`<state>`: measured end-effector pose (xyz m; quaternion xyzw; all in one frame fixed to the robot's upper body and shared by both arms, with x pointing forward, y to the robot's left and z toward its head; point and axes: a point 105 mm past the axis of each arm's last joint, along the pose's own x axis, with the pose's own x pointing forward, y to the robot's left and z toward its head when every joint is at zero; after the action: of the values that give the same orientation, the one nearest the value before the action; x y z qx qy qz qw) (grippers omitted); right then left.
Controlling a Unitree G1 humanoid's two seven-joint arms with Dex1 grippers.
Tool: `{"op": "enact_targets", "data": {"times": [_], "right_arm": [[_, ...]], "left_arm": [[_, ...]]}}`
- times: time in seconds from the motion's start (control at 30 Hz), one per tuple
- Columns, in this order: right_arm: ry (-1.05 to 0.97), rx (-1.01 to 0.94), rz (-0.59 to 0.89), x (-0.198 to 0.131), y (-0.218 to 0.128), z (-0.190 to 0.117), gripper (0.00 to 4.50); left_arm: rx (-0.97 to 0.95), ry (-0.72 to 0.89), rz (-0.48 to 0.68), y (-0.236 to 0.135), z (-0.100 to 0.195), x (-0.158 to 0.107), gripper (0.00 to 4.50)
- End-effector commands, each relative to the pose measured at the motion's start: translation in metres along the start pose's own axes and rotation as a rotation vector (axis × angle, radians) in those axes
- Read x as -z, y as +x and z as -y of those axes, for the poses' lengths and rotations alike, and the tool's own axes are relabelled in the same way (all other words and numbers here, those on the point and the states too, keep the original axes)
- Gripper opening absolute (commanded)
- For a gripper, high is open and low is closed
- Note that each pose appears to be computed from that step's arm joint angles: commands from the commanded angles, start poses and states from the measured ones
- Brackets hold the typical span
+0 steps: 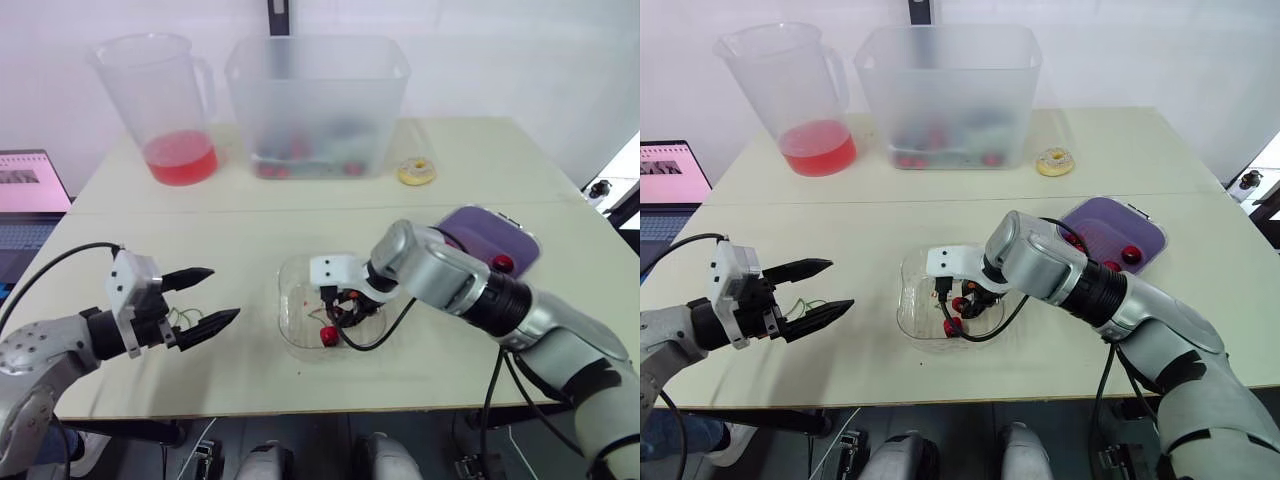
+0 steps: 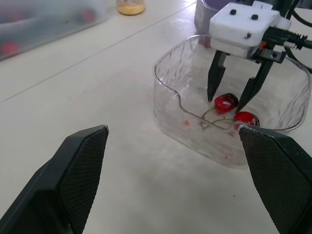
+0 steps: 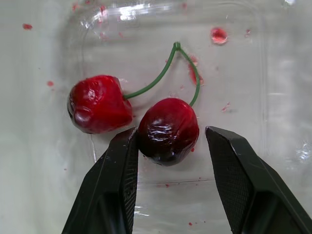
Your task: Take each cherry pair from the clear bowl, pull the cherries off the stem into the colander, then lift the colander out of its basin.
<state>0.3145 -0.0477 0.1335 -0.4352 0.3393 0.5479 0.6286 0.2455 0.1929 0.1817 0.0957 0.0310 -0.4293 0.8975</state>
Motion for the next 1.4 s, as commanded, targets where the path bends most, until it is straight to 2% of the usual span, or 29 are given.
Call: {"op": "enact_targets", "data": {"times": [0.03,0.1,0.23,0.37,0.53,0.67,0.8,0.9,1.07,1.4], "right_arm": [[-0.008,0.026,0.014,-0.005,-0.004,0.003,1.74],[-0.012,0.031,0.022,-0.007,-0.006,0.004,1.00],[-0.038,0.053,0.058,-0.015,-0.023,0.002,1.00],[-0.074,0.063,0.140,-0.028,-0.055,-0.001,1.00],[-0.098,0.112,0.417,-0.059,-0.114,0.000,1.00],[-0.161,0.316,0.574,-0.068,-0.153,0.017,1.00],[-0.126,0.619,0.800,-0.081,-0.186,0.041,1.00],[-0.202,0.821,0.843,-0.085,-0.192,0.045,1.00],[-0.223,1.061,0.865,-0.089,-0.188,0.057,1.00],[-0.308,1.275,0.869,-0.098,-0.176,0.053,1.00]], "left_arm": [[0.009,0.023,0.019,0.001,-0.001,-0.009,4.50],[0.009,0.021,0.020,0.001,-0.003,-0.009,4.50],[0.005,-0.004,0.060,0.001,-0.006,-0.014,4.50],[0.015,-0.058,0.137,0.003,-0.008,-0.026,4.50],[0.031,-0.115,0.239,0.006,-0.014,-0.046,4.50],[0.039,-0.159,0.350,0.009,-0.023,-0.071,4.50],[0.027,-0.180,0.484,0.016,-0.035,-0.101,4.50],[0.029,-0.215,0.592,0.021,-0.043,-0.124,4.50],[0.090,-0.214,0.633,0.045,-0.046,-0.147,4.50],[0.117,-0.288,0.715,0.084,-0.044,-0.167,4.50]]}}
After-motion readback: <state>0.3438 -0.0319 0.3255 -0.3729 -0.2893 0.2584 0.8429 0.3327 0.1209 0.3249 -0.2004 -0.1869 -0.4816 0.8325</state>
